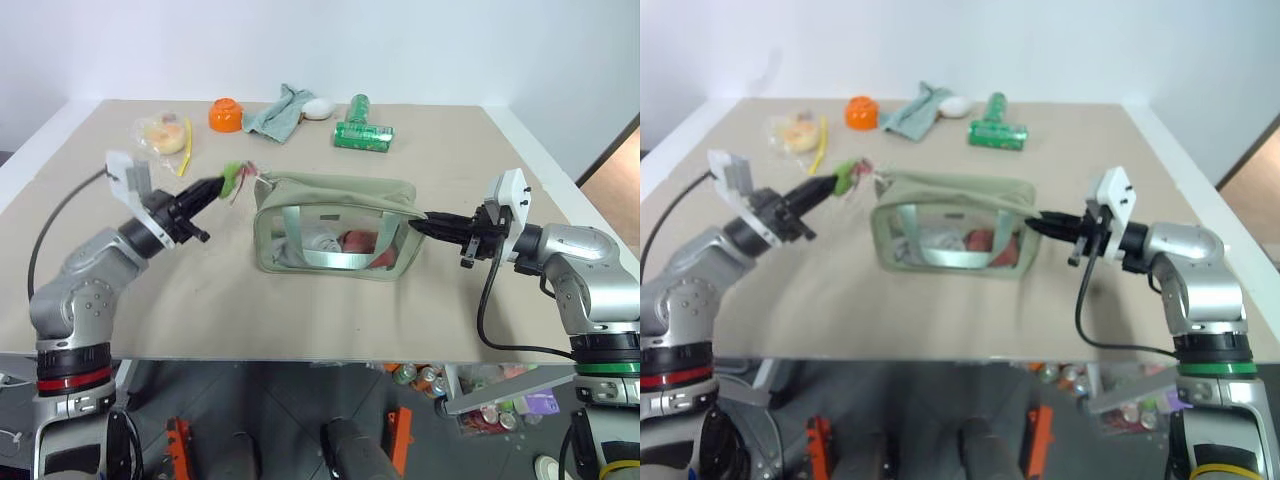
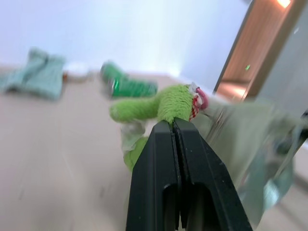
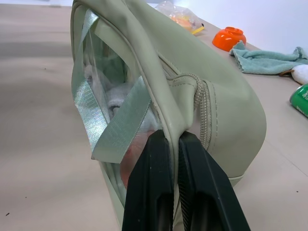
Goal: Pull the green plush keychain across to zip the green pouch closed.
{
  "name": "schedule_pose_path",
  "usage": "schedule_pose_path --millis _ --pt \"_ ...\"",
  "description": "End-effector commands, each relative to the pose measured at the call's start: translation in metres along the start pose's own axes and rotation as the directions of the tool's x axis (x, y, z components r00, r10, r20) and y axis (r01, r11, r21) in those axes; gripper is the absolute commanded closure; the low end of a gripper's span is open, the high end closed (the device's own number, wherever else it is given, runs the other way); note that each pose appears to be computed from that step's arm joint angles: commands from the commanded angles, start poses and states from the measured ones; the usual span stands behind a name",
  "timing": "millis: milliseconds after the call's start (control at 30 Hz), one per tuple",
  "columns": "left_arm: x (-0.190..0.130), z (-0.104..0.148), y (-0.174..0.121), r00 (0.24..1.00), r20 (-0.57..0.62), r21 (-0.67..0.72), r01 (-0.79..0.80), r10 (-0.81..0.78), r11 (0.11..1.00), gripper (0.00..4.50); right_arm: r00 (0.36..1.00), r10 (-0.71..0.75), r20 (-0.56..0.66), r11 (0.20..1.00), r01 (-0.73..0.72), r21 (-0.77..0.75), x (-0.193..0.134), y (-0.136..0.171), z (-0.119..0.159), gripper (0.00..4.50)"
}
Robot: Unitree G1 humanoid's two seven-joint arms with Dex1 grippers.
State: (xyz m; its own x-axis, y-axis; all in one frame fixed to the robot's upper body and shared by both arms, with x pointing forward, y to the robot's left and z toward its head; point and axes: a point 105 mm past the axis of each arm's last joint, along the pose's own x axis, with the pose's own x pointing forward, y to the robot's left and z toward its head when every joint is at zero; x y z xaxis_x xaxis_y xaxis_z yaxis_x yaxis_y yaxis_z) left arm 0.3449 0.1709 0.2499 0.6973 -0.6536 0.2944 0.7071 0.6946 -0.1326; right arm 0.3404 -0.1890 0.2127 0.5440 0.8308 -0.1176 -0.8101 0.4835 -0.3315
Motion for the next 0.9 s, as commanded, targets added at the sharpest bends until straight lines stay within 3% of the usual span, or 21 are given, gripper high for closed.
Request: schedule_pose_path --millis 33,267,400,667,900 --pt "0.019 0.018 -0.033 0.989 0.02 0.07 0.143 -0.145 0.987 4.46 1.0 0.001 -0.013 1.0 -0.001 -0.017 -0.001 -0.002 0.001 4.5" --pt "0.039 -0.002 -0.05 0.96 -0.112 0.157 0.272 -0.257 0.949 4.46 1.0 -0.005 -0.014 1.0 0.004 -0.022 -0.002 -0.003 0.001 4.5" --pt "0.048 -0.013 -0.042 0.941 -0.2 0.22 0.315 -0.273 0.923 4.46 1.0 -0.007 -0.015 1.0 0.007 -0.022 -0.004 -0.001 0.001 4.5" --pt "0.067 0.004 -0.057 0.911 -0.134 0.227 0.412 -0.39 0.883 4.46 1.0 -0.017 -0.015 1.0 0.017 -0.024 -0.006 -0.002 0.002 4.5" --pt "0.064 -0.02 -0.06 0.874 -0.26 0.224 0.467 -0.41 0.855 4.46 1.0 -0.018 -0.021 1.0 0.017 -0.024 -0.006 -0.001 0.001 4.5"
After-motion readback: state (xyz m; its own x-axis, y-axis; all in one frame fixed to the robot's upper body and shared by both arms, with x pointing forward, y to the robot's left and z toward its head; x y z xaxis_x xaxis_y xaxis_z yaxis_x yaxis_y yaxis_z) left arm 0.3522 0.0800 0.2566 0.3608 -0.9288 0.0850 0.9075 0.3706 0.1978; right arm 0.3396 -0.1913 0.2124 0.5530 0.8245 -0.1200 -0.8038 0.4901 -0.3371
